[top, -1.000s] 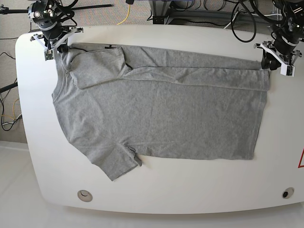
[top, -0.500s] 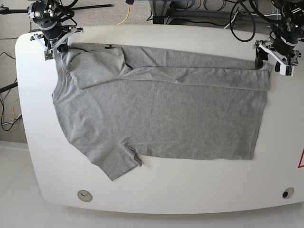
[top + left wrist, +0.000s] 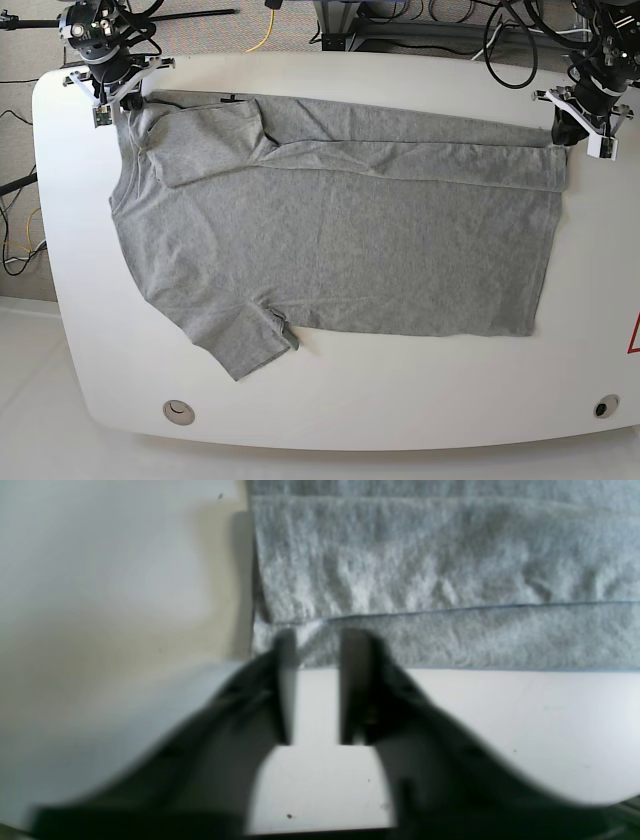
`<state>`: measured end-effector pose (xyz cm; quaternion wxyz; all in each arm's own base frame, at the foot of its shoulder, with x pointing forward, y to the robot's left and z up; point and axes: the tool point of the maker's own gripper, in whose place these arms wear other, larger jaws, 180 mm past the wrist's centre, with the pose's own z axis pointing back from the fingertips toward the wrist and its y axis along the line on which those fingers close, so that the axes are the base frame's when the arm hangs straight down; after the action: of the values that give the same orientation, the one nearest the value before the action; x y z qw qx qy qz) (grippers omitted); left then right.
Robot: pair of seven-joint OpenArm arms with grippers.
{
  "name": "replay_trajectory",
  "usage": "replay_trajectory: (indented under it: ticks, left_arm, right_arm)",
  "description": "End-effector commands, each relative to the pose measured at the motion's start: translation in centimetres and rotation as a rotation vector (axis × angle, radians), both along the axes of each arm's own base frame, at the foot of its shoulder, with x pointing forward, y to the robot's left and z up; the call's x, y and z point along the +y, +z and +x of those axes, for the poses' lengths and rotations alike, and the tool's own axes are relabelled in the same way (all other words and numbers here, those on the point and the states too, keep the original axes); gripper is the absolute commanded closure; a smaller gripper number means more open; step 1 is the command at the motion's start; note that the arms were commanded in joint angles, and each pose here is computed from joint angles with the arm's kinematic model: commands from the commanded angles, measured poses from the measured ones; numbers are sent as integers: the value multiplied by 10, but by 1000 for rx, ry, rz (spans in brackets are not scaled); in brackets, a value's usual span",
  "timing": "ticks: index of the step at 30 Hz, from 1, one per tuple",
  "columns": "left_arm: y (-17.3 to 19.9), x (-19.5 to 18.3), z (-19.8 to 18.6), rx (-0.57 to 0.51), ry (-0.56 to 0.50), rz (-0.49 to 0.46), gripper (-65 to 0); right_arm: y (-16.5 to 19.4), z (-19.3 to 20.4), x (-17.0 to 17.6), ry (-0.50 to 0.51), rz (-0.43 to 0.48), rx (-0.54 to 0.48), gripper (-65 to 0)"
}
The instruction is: Fold the T-shirt properly
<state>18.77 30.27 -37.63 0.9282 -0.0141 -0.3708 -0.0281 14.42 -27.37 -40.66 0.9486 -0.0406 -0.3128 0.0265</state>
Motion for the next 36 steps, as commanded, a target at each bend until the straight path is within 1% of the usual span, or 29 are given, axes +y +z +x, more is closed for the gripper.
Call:
replay_trajectory:
  ticks: [1, 9, 15, 19, 21, 27, 31, 33, 36]
  left_arm:
    - [10, -2, 6, -35, -31, 6, 0]
    - [7, -7, 6, -40, -37, -16, 0]
    - [-2, -10, 6, -35, -37, -57, -3]
    - [-5, -5, 6, -42, -15, -77, -70]
    - [-9, 2, 7, -43, 18, -90, -118]
    - [-14, 5, 9, -43, 41, -109, -111]
    - [-14, 4, 11, -44, 40, -111, -79]
    - [-19, 1, 12, -30, 37, -120, -82]
    - [-20, -1, 12, -24, 34, -122, -53]
  right_arm:
    - [8, 5, -3, 9, -12, -29, 0]
    - [8, 6, -3, 10, -10, -31, 0]
    - [7, 5, -3, 10, -12, -28, 0]
    - [8, 6, -3, 8, -12, -30, 0]
    - [7, 6, -2, 10, -11, -29, 0]
    - [7, 6, -2, 9, -11, -29, 0]
    - [8, 7, -2, 10, -10, -32, 0]
    - [9, 9, -2, 13, -9, -39, 0]
    - [10, 10, -2, 14, -10, -41, 0]
